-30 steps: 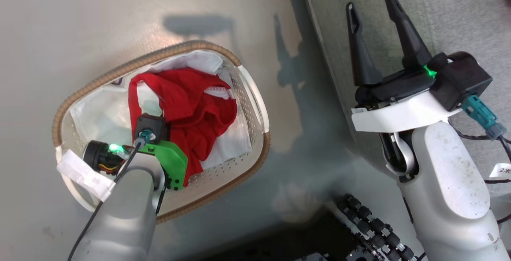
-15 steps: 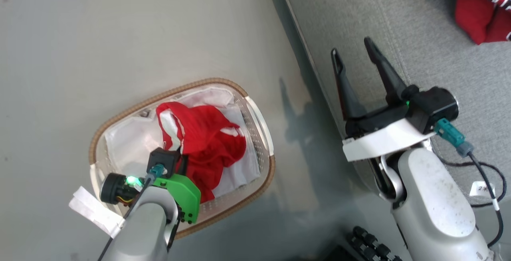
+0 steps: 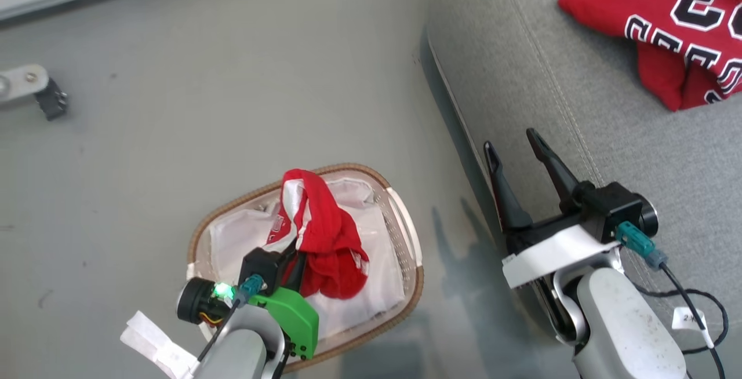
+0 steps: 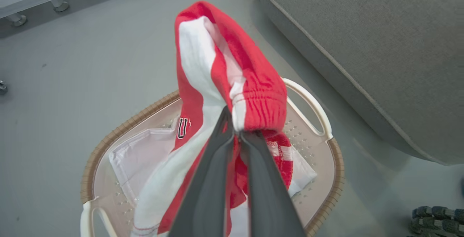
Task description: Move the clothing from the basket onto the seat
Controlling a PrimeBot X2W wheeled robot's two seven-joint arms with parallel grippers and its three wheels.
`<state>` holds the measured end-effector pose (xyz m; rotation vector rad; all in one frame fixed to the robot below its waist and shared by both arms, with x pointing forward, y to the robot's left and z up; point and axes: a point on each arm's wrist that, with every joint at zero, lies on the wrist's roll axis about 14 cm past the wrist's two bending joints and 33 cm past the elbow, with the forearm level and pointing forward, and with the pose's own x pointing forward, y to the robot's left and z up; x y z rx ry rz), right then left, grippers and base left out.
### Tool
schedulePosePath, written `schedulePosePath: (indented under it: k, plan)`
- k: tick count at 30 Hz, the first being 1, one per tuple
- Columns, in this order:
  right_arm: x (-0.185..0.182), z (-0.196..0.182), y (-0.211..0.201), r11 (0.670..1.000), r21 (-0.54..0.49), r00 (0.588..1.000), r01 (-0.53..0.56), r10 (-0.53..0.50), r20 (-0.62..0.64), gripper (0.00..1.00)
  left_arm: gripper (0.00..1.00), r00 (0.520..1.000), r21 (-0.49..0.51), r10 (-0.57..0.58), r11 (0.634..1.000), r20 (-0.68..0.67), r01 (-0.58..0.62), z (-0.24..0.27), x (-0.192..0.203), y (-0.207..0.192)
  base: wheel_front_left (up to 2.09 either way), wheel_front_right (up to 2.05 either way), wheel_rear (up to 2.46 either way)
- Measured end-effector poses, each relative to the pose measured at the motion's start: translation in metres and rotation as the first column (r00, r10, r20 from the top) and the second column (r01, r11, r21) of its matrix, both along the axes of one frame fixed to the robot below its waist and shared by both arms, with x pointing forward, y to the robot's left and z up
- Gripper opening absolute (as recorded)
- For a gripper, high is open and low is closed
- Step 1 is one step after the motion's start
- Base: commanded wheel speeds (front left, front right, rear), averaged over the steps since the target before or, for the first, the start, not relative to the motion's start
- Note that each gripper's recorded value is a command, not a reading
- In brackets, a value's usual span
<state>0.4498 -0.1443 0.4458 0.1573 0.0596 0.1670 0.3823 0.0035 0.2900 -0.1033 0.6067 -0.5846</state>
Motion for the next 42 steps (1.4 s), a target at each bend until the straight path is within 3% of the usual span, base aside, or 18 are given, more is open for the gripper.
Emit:
schedulePosePath:
  k: [10, 17, 35, 42]
  plan:
    - [-0.024, 0.017, 0.018, 0.999, 0.024, 0.999, -0.042, 0.041, 0.021, 1.0, 0.0, 0.988, -0.027, 0.031, 0.999, 0.149, -0.027, 0.055, -0.005, 0.009, 0.0, 0.0, 0.0]
    - [-0.041, 0.029, 0.03, 0.997, 0.033, 0.996, -0.073, 0.071, 0.044, 1.0, 0.0, 0.955, -0.083, 0.085, 0.995, 0.284, -0.064, 0.105, 0.001, 0.015, 0.0, 0.0, 0.0]
    - [-0.081, 0.044, 0.051, 0.99, 0.041, 0.988, -0.134, 0.131, 0.078, 1.0, 0.0, 0.776, -0.223, 0.176, 0.974, 0.605, -0.047, 0.24, 0.001, 0.021, 0.0, 0.0, 0.0]
    - [-0.09, 0.049, 0.08, 0.974, 0.017, 0.97, -0.226, 0.224, 0.097, 1.0, 0.0, 0.734, -0.257, 0.197, 0.966, 0.65, -0.032, 0.265, -0.003, 0.021, 0.0, 0.0, 0.0]
